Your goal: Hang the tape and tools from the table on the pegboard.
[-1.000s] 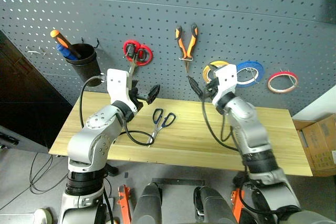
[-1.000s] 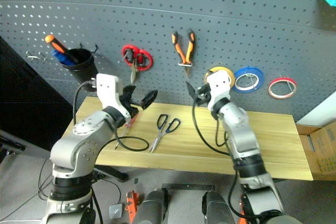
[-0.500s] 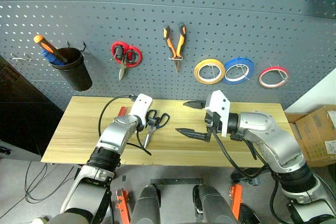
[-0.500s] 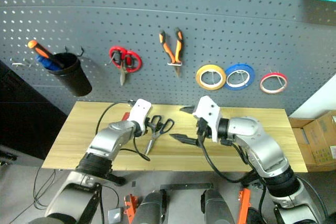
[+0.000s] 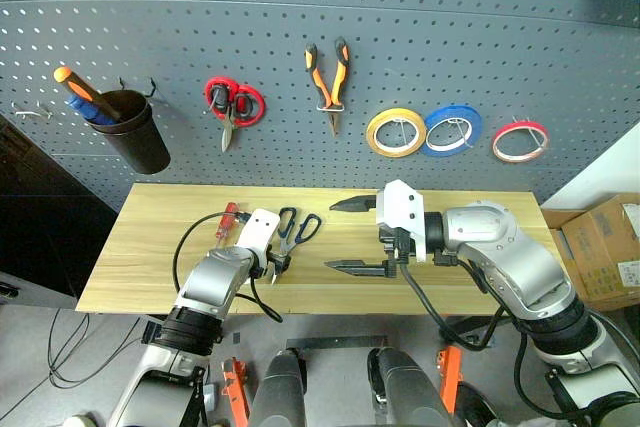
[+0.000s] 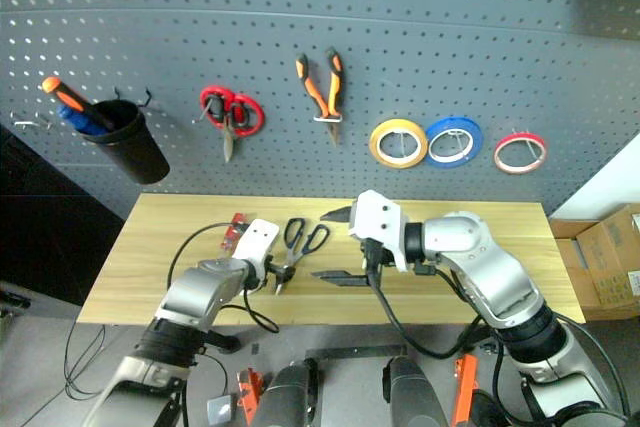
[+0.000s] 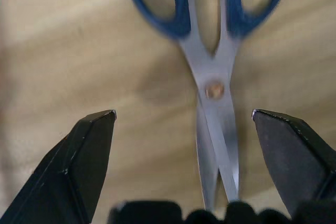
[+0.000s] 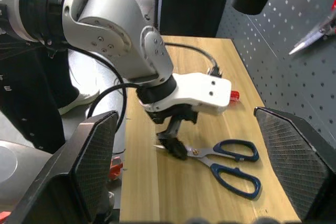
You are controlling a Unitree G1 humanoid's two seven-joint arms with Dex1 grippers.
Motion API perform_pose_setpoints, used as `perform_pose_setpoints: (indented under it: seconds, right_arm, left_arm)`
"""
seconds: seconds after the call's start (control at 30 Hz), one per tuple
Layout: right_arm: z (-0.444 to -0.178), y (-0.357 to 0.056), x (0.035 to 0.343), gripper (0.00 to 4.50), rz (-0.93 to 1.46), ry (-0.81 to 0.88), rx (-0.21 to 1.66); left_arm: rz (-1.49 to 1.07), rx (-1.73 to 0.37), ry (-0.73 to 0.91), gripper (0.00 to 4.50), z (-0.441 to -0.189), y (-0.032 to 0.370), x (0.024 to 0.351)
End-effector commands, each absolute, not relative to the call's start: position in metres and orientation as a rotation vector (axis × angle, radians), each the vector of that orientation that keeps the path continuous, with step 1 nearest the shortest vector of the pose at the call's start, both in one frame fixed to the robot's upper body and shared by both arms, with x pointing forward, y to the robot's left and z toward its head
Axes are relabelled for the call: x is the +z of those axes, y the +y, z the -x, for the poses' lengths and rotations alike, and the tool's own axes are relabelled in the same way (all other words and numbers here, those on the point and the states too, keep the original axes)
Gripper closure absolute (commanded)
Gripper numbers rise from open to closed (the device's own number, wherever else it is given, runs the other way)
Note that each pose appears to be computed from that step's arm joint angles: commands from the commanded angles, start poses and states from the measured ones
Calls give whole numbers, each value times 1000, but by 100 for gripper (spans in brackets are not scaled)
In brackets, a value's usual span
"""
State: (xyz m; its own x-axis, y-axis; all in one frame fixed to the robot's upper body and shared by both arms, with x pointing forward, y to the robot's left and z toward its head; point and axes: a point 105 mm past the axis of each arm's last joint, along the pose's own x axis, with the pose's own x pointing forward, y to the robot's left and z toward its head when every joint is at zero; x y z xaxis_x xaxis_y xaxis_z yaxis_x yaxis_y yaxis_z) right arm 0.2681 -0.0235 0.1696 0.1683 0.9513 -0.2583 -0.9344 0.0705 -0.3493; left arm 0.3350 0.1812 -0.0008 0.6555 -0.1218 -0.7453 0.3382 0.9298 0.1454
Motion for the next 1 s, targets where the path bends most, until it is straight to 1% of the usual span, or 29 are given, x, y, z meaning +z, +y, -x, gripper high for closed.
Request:
perform_pose_setpoints:
  seconds: [0.03, 0.43, 0.77, 0.87, 1.0]
  right_arm:
    - [-266, -23, 173, 3, 522, -66, 1438]
    - [-274, -36, 154, 3, 573, 20, 1391]
    - [-275, -40, 150, 3, 582, 32, 1370]
    - [-275, -40, 150, 0, 580, 31, 1369]
    - [-277, -41, 151, 0, 577, 30, 1363]
  left_arm:
    - [-280, -277, 798, 0, -336, 179, 5]
    - [-261, -388, 854, 0, -337, 165, -1]
    - [-265, -410, 862, 0, -335, 163, -1]
    - [-262, -408, 860, 56, -335, 163, -2]
    - [-259, -408, 857, 196, -335, 163, -2]
